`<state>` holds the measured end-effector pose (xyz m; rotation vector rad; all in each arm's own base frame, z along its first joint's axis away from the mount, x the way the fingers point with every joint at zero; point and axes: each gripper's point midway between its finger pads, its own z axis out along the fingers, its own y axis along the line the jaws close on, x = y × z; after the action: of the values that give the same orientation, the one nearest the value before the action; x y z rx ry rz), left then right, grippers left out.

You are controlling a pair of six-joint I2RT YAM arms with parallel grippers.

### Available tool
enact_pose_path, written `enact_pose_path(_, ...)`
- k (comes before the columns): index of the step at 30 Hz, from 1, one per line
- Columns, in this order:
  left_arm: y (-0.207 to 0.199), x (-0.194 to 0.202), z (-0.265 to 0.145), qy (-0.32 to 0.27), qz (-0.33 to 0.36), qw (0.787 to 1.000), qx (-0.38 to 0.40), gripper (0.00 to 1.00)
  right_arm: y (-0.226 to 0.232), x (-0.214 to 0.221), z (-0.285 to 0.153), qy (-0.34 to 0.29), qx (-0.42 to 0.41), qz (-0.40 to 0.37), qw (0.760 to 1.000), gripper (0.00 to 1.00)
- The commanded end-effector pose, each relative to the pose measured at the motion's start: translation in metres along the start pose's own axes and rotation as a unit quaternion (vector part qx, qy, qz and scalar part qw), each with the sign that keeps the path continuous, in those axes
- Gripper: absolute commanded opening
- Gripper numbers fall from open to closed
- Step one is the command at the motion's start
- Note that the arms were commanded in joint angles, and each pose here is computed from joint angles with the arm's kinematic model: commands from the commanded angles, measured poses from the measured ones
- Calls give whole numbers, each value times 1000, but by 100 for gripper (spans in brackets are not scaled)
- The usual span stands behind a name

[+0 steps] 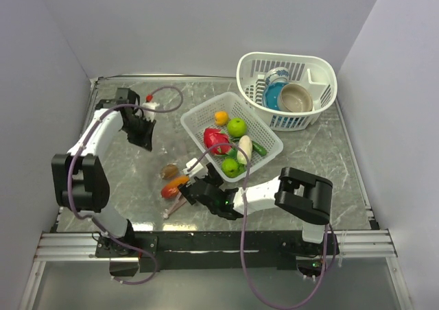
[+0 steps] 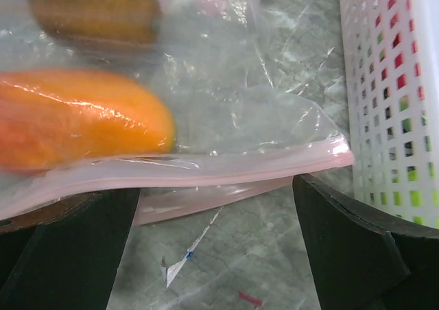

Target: Open the zip-top bag and remove the fake food

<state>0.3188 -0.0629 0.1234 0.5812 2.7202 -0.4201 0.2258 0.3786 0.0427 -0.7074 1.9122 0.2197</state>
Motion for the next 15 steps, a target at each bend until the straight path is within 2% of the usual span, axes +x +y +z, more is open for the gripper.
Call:
enact_pose_path(1,31,-4,10,-4,-1,997,-74,1,3,-12,3,-28,-4,13,1000,100)
enact_pose_path(8,62,-2,59,31,-1,988,-148,1,17,-24,-1,-70,-53,-6,996,100)
enact_pose_path(10,57,-1,75,38,8,988,-151,1,24,-26,-5,-86,-75,-12,993,100)
enact_pose_path(11,57,0,78,43,12,986,-162,1,26,-38,-7,-113,-82,-15,990,100)
enact_pose_path(15,31,0,99,53,27,988,-144,1,45,-42,-5,-122,-125,-33,984,100)
